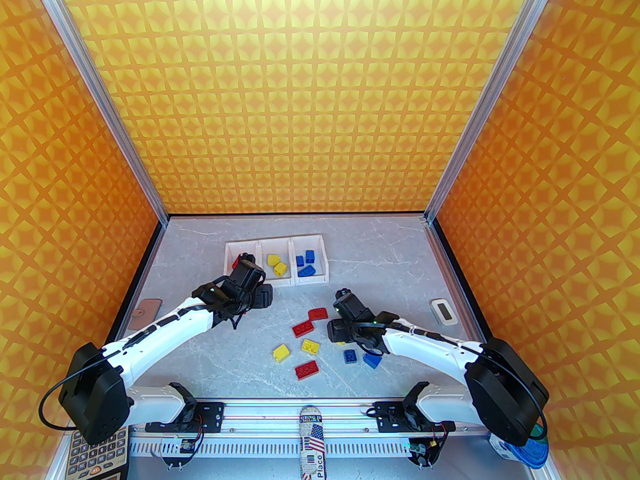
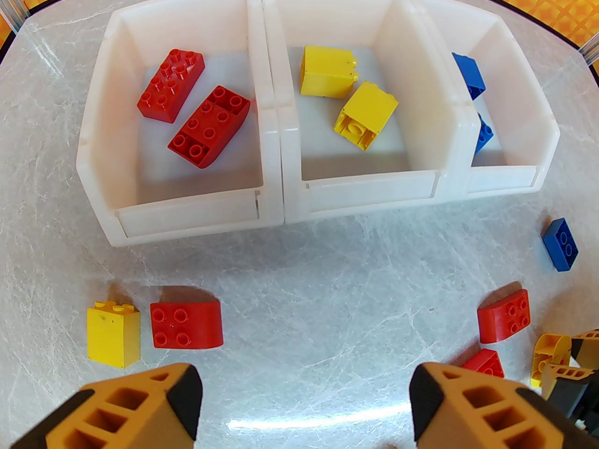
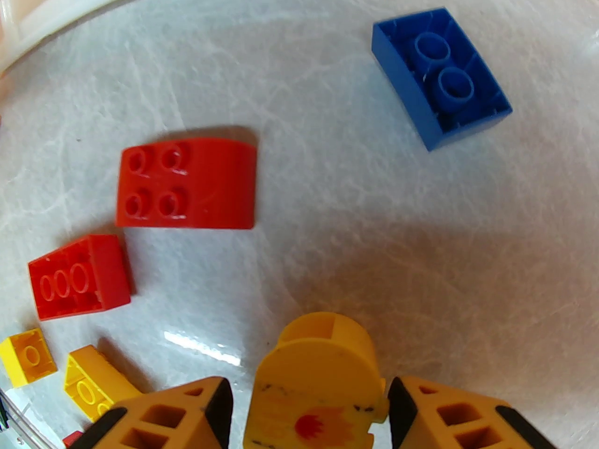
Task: Sort the legos into containers by color
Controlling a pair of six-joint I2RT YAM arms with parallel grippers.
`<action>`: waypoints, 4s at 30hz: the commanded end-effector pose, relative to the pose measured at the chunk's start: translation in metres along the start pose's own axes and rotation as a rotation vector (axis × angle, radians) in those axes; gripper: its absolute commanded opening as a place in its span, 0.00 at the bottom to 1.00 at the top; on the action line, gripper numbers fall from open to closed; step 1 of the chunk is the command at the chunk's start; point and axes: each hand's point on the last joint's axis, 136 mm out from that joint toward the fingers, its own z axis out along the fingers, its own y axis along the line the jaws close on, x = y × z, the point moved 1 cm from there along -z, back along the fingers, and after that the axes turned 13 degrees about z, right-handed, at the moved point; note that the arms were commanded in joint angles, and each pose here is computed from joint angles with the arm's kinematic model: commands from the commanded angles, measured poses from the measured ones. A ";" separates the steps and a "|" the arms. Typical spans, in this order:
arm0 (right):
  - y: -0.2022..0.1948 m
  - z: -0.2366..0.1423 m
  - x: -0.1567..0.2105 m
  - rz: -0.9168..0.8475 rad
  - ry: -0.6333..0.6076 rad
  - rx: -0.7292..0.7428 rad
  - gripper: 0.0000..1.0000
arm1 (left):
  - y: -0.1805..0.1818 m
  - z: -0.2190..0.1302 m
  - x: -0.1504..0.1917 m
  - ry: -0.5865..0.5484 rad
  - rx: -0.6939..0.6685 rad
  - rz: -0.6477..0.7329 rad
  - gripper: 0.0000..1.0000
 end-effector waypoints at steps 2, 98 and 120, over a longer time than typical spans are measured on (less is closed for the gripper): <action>-0.010 0.005 0.005 0.014 0.003 0.060 0.58 | -0.001 -0.004 0.001 -0.015 0.014 -0.020 0.78; 0.060 -0.102 -0.112 -0.179 -0.373 -0.180 0.64 | 0.116 0.039 0.078 0.097 -0.198 -0.339 0.78; 0.043 -0.103 -0.105 -0.169 -0.380 -0.123 0.64 | 0.123 0.067 0.075 0.167 -0.173 -0.306 0.48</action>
